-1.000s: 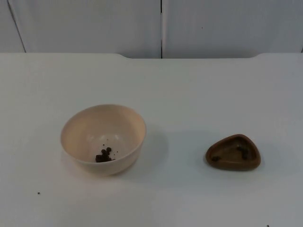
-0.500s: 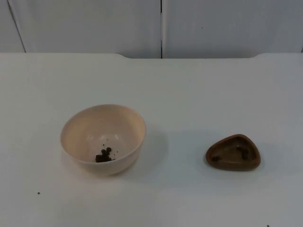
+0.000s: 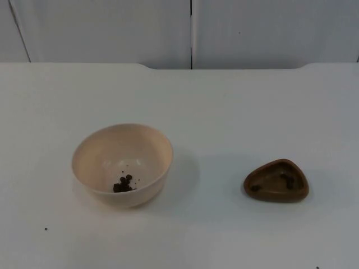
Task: Pick up the bowl with the left hand and pour the coffee beans from the cup into the bowl with the right hand.
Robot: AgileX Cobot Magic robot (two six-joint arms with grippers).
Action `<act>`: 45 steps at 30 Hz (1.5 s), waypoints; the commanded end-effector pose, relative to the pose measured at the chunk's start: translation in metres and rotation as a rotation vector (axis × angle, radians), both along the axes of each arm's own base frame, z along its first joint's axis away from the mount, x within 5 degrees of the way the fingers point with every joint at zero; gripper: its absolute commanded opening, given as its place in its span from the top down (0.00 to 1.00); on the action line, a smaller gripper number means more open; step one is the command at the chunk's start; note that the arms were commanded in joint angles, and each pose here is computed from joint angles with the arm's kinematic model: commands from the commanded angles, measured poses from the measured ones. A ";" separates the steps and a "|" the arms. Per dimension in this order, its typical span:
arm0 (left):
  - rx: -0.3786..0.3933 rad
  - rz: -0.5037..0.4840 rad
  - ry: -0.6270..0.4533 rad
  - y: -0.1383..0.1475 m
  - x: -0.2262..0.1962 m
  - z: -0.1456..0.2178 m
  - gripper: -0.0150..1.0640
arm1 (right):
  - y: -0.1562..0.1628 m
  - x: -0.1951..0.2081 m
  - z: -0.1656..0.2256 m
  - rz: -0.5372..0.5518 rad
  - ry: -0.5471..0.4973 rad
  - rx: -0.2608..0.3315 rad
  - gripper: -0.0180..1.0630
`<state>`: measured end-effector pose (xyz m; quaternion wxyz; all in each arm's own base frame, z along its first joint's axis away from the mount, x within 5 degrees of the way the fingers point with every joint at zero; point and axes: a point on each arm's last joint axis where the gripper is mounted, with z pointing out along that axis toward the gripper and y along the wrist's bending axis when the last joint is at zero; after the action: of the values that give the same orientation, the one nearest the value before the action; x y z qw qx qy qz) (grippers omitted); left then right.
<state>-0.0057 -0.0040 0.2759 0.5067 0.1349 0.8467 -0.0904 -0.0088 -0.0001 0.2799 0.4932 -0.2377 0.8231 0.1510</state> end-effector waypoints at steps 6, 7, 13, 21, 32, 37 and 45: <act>-0.005 0.003 0.005 0.000 0.000 -0.001 0.01 | 0.001 0.000 0.000 -0.003 -0.006 0.011 0.01; -0.005 0.003 0.005 0.000 0.000 -0.001 0.01 | 0.001 0.000 0.000 -0.003 -0.006 0.011 0.01; -0.005 0.003 0.005 0.000 0.000 -0.001 0.01 | 0.001 0.000 0.000 -0.003 -0.006 0.011 0.01; -0.005 0.003 0.005 0.000 0.000 -0.001 0.01 | 0.001 0.000 0.000 -0.003 -0.006 0.011 0.01; -0.005 0.001 0.005 0.000 0.000 -0.001 0.01 | 0.001 0.000 0.000 -0.099 -0.007 0.011 0.01; -0.005 0.001 0.005 0.000 0.000 -0.001 0.01 | 0.002 0.000 0.000 -0.208 -0.007 0.011 0.01; -0.005 0.001 0.005 0.000 0.000 -0.001 0.01 | 0.004 0.001 0.000 -0.369 -0.008 0.010 0.01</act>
<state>-0.0057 -0.0040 0.2759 0.5067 0.1349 0.8467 -0.0904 -0.0083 0.0032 0.2801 0.5124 -0.0948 0.8509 0.0671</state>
